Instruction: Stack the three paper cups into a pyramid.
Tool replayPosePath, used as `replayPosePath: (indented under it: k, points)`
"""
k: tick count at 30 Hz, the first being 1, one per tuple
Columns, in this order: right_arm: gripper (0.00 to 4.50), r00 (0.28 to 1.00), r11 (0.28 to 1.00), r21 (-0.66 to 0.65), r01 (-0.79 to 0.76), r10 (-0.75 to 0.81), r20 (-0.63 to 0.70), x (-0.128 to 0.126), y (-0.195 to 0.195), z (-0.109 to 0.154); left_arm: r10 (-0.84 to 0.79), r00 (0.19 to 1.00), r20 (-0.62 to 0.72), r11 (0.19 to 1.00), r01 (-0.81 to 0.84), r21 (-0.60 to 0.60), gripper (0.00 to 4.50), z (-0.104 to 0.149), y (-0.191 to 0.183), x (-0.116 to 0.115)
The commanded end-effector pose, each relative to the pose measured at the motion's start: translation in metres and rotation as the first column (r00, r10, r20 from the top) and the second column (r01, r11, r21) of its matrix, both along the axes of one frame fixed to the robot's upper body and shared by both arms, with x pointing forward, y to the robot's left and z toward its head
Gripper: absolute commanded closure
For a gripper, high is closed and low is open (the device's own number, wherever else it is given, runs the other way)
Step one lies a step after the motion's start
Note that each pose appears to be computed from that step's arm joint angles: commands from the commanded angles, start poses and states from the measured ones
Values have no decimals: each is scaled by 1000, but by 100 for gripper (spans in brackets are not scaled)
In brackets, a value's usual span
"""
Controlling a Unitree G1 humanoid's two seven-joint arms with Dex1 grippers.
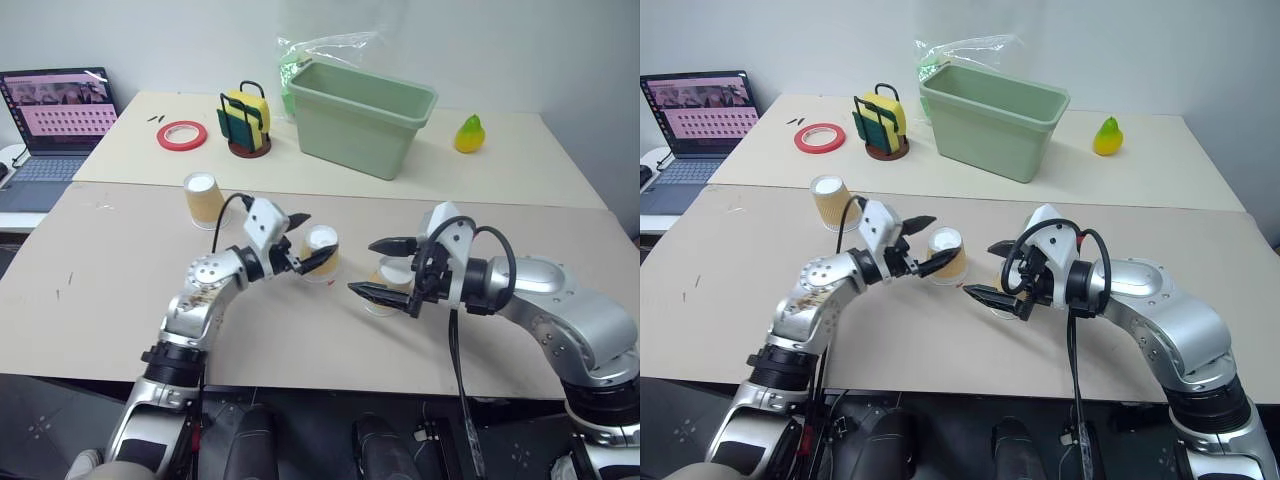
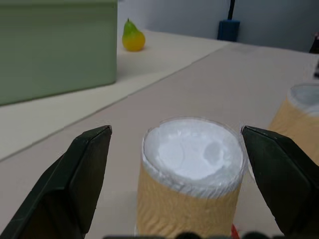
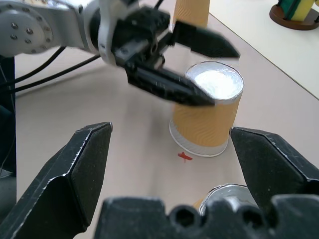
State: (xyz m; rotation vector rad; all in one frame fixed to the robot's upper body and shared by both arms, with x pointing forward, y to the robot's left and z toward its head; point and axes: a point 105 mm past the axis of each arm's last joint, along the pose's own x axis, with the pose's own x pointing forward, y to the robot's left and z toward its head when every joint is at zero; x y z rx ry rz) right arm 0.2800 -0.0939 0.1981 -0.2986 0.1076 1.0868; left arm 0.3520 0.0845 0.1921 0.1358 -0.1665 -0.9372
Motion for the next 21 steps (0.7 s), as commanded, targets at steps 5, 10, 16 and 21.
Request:
replayPosePath:
  k: [5,10,16,21]
  points:
    - [0,998,999,20,-51,50,29,5,6,7,196,973,117,968,-174,-180,5,76,49,1]
    - [0,997,998,15,-65,65,32,7,8,5,783,622,-11,608,-769,-199,5,30,153,20]
    - [0,997,998,15,-68,67,32,9,9,4,824,560,-85,543,-824,-164,5,-9,155,12]
    - [0,997,997,16,-73,73,33,9,11,4,768,638,-62,622,-765,-166,5,-4,149,27]
